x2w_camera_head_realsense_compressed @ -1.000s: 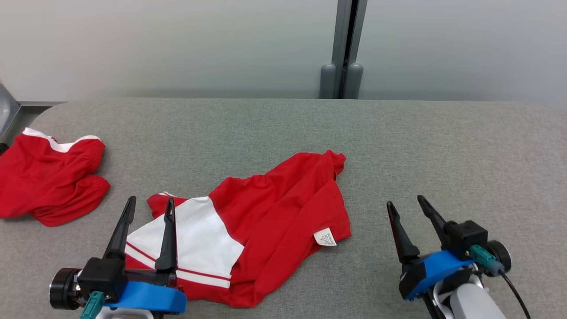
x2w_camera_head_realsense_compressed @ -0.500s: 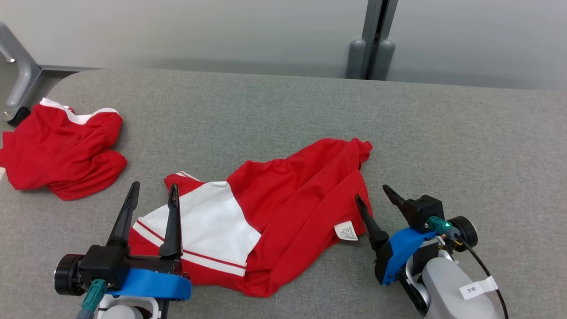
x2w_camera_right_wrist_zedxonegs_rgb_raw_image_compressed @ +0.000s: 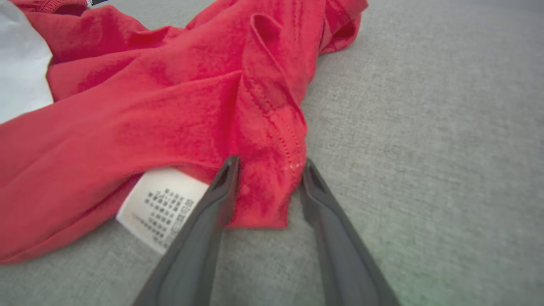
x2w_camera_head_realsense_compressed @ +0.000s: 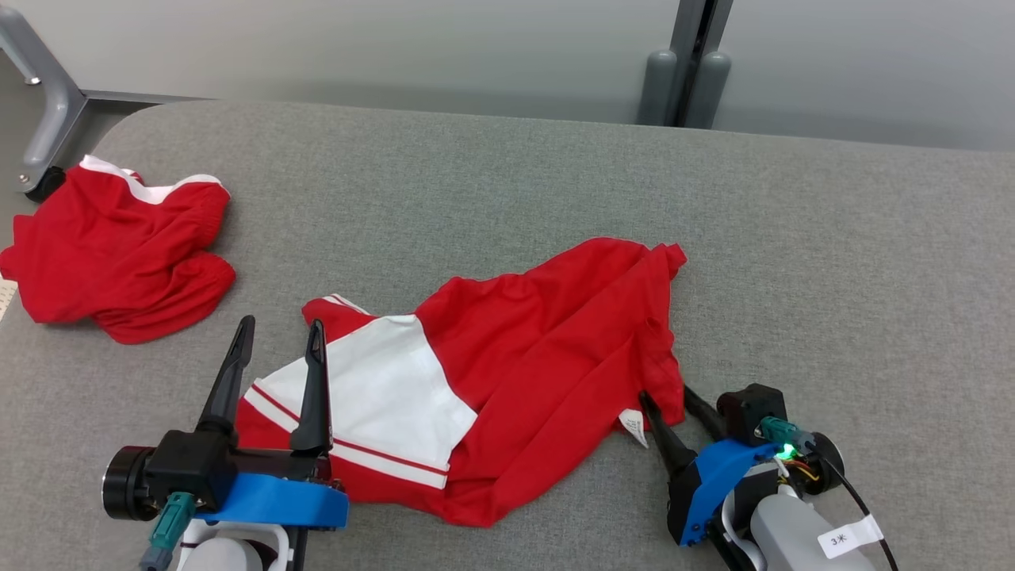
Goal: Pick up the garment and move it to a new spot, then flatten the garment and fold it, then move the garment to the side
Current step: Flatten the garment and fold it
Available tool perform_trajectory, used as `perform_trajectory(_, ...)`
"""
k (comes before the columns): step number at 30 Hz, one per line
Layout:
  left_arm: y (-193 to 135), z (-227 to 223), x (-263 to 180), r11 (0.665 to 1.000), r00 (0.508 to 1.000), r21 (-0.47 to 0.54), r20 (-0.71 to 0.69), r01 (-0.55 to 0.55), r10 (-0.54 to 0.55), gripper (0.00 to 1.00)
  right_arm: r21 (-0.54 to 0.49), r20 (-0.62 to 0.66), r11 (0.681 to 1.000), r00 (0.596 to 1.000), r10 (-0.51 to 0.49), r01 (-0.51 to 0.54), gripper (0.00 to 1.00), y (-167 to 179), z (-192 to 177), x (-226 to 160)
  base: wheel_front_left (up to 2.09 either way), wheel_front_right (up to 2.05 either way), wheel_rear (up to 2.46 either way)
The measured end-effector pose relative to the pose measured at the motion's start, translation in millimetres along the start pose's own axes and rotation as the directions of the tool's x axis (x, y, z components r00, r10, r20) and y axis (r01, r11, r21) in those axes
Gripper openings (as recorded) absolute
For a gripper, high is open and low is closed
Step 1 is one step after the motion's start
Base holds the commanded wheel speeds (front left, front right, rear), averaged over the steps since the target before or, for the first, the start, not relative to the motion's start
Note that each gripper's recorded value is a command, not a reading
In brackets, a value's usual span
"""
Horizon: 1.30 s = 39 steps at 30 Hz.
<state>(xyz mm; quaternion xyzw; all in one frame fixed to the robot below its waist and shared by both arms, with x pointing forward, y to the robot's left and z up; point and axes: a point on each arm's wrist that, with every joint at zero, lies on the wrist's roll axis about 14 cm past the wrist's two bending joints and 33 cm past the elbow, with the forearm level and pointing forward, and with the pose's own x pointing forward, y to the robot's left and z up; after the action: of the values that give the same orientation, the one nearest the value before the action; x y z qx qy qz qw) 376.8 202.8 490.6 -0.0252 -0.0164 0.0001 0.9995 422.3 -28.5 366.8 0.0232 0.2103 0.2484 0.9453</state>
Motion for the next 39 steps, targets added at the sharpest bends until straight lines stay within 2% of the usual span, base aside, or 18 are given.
perform_trajectory(7, -7.9, -1.0, 3.6, 1.0, 1.0, -0.01, 0.001, 0.021, -0.021, 1.0, 0.024, 0.043, 0.999, 0.998, -0.04, 0.039, 0.0, -9.9, 8.1, -9.2, 0.0, 0.0, 0.0)
perform_trajectory(14, -16.4, -2.3, 1.8, 0.999, 0.999, -0.023, -0.002, 0.044, -0.044, 1.0, 0.03, 0.134, 0.984, 0.975, -0.177, 0.175, 0.0, -57.9, 29.1, -38.3, 0.0, 0.0, 0.0)
perform_trajectory(21, -34.1, -0.8, 2.5, 0.995, 0.996, -0.039, 0.006, 0.093, -0.093, 1.0, 0.081, 0.161, 0.94, 0.926, -0.341, 0.332, 0.0, -107.8, 21.7, -89.3, 0.0, 0.0, 0.0)
perform_trajectory(27, -40.1, 3.4, 1.9, 0.993, 0.994, -0.046, 0.019, 0.11, -0.11, 1.0, 0.115, 0.114, 0.9, 0.895, -0.432, 0.42, 0.0, -127.0, -8.1, -127.7, 0.0, 0.0, 0.0)
perform_trajectory(28, -40.1, 3.0, 1.3, 0.993, 0.994, -0.047, 0.018, 0.11, -0.109, 1.0, 0.118, 0.109, 0.897, 0.892, -0.439, 0.427, 0.17, -127.3, -11.2, -131.1, 0.0, 0.0, 0.0)
perform_trajectory(29, -40.1, 2.5, 0.7, 0.993, 0.994, -0.048, 0.016, 0.11, -0.109, 1.0, 0.122, 0.109, 0.895, 0.89, -0.443, 0.43, 1.0, -126.9, -12.6, -133.3, 0.0, 0.0, 0.0)
perform_trajectory(33, -40.8, 1.5, -0.8, 0.993, 0.994, -0.05, 0.013, 0.111, -0.111, 1.0, 0.131, 0.177, 0.891, 0.874, -0.452, 0.434, 1.0, -127.6, 7.6, -135.3, 0.0, 0.0, 0.0)
perform_trajectory(39, -40.1, 3.6, -4.6, 0.993, 0.994, -0.048, 0.018, 0.11, -0.109, 1.0, 0.065, 0.345, 0.914, 0.85, -0.398, 0.401, 1.0, -113.0, 63.8, -132.5, 0.0, 0.0, 0.0)
